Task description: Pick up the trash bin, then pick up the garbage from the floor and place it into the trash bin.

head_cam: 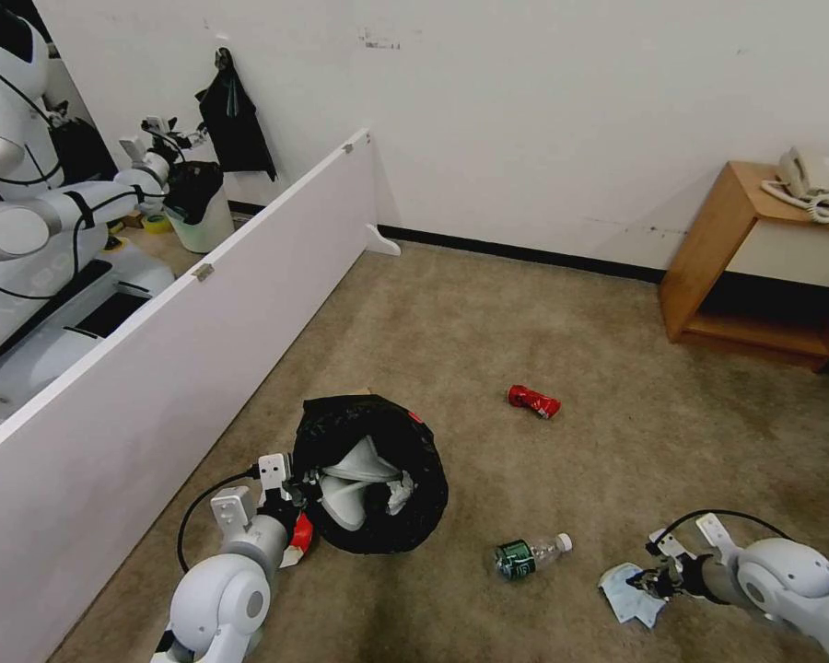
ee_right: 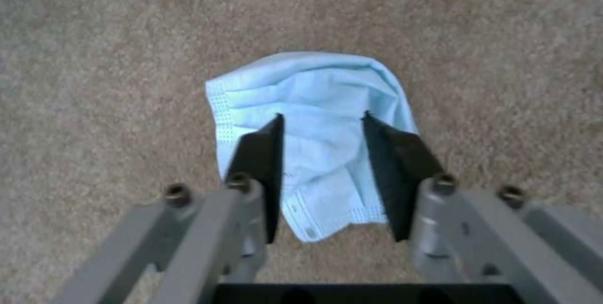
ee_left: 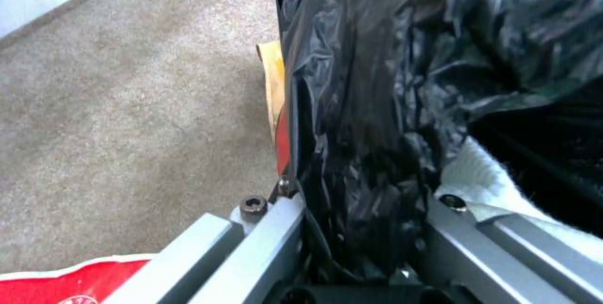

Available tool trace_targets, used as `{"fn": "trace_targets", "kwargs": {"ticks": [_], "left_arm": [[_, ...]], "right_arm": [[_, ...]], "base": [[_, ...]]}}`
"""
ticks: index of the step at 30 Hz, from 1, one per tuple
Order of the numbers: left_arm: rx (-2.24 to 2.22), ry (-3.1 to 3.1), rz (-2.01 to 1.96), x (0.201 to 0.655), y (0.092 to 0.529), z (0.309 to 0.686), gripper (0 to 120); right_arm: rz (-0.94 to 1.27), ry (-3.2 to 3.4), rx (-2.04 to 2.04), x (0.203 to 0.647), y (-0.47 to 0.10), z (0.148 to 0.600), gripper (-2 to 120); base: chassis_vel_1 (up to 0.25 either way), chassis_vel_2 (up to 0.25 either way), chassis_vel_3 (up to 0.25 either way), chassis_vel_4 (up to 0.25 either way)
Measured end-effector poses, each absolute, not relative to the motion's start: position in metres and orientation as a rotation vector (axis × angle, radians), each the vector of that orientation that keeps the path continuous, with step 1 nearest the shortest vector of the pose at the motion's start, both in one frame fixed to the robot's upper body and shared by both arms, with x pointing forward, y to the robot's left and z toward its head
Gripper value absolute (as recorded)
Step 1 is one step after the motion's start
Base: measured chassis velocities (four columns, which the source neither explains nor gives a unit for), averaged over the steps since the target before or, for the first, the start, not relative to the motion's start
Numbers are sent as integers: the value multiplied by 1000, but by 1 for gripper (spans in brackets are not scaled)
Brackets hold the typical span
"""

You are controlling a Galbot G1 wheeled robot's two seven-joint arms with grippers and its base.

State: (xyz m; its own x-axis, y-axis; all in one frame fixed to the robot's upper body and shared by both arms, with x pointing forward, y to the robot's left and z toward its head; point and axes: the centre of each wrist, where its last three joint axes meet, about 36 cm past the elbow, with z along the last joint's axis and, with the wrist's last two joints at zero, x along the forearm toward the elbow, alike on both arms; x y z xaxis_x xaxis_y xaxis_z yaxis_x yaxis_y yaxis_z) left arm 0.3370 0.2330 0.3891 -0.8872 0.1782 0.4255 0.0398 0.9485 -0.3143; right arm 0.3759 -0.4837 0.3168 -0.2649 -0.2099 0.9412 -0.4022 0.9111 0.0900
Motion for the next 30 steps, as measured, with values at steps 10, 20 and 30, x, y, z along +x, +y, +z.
{"fn": "trace_targets", "kwargs": {"ticks": [10, 20, 30], "left_arm": [[-161, -2641, 406, 338, 234, 389, 0], [-166, -2637, 404, 336, 234, 389, 0], [-164, -2636, 390, 334, 237, 389, 0]], "right_arm": [[211, -1852, 435, 368, -503, 333, 77], [210, -1857, 444, 367, -516, 335, 100], [186, -1856, 466, 370, -506, 320, 100]], "base": [[0, 0, 0, 0], [0, 0, 0, 0], [0, 0, 0, 0]]}}
